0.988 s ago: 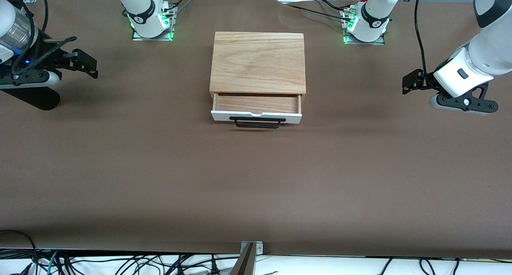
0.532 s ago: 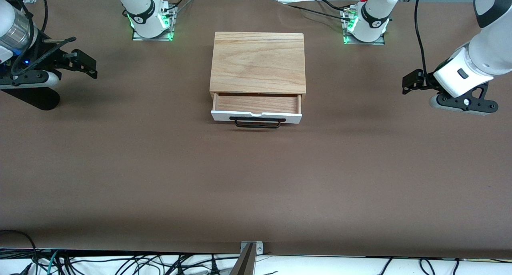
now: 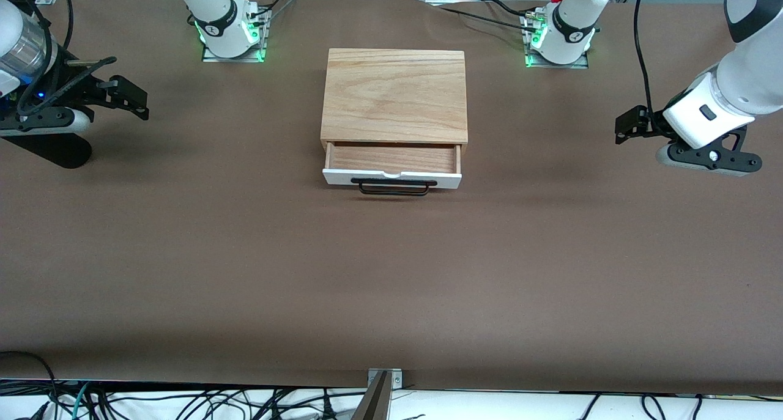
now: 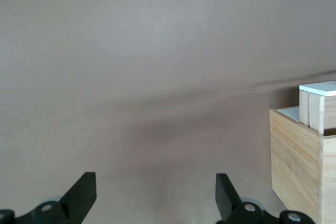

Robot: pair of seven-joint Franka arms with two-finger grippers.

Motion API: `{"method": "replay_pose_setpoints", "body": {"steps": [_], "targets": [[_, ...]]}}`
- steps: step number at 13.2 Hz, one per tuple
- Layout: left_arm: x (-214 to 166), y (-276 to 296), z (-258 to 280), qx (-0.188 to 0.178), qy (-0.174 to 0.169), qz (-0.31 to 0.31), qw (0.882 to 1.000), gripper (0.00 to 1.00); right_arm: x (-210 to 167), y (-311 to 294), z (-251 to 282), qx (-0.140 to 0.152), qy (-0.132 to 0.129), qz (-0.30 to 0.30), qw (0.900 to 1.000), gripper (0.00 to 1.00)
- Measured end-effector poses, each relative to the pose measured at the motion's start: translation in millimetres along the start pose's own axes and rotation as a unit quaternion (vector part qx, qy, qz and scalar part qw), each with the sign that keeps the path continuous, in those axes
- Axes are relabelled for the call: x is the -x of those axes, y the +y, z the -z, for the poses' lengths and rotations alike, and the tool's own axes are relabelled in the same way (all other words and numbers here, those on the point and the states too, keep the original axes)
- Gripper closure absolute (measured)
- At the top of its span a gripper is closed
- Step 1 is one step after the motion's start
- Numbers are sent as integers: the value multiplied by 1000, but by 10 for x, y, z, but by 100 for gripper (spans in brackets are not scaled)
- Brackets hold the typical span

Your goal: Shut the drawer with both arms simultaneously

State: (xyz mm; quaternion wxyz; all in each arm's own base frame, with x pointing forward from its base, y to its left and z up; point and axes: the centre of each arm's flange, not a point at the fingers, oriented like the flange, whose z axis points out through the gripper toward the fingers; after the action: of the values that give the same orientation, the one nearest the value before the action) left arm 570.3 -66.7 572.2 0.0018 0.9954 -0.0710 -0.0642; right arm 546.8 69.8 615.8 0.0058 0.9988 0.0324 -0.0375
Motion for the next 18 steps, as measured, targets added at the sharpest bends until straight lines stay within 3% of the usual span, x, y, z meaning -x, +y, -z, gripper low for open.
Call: {"method": "replay_pose_setpoints", "body": {"steps": [4, 6, 9, 14, 18], "targets": [[-80, 109, -133, 58, -12, -2, 998, 0, 0, 0, 0, 0, 0, 0, 1000, 0], [-179, 209, -288, 109, -25, -2, 994, 0, 0, 1, 0, 0, 0, 0, 1000, 0], [-496, 343, -606, 180, -14, 8, 983, 0, 0, 2, -2, 0, 0, 0, 1000, 0], [-865, 465, -1021, 286, -6, 41, 957, 0, 0, 2, -4, 0, -1, 0, 1000, 0], [-1040, 605, -1262, 380, -9, 42, 924, 0, -2, 1, -1, 0, 0, 0, 1000, 0]]}}
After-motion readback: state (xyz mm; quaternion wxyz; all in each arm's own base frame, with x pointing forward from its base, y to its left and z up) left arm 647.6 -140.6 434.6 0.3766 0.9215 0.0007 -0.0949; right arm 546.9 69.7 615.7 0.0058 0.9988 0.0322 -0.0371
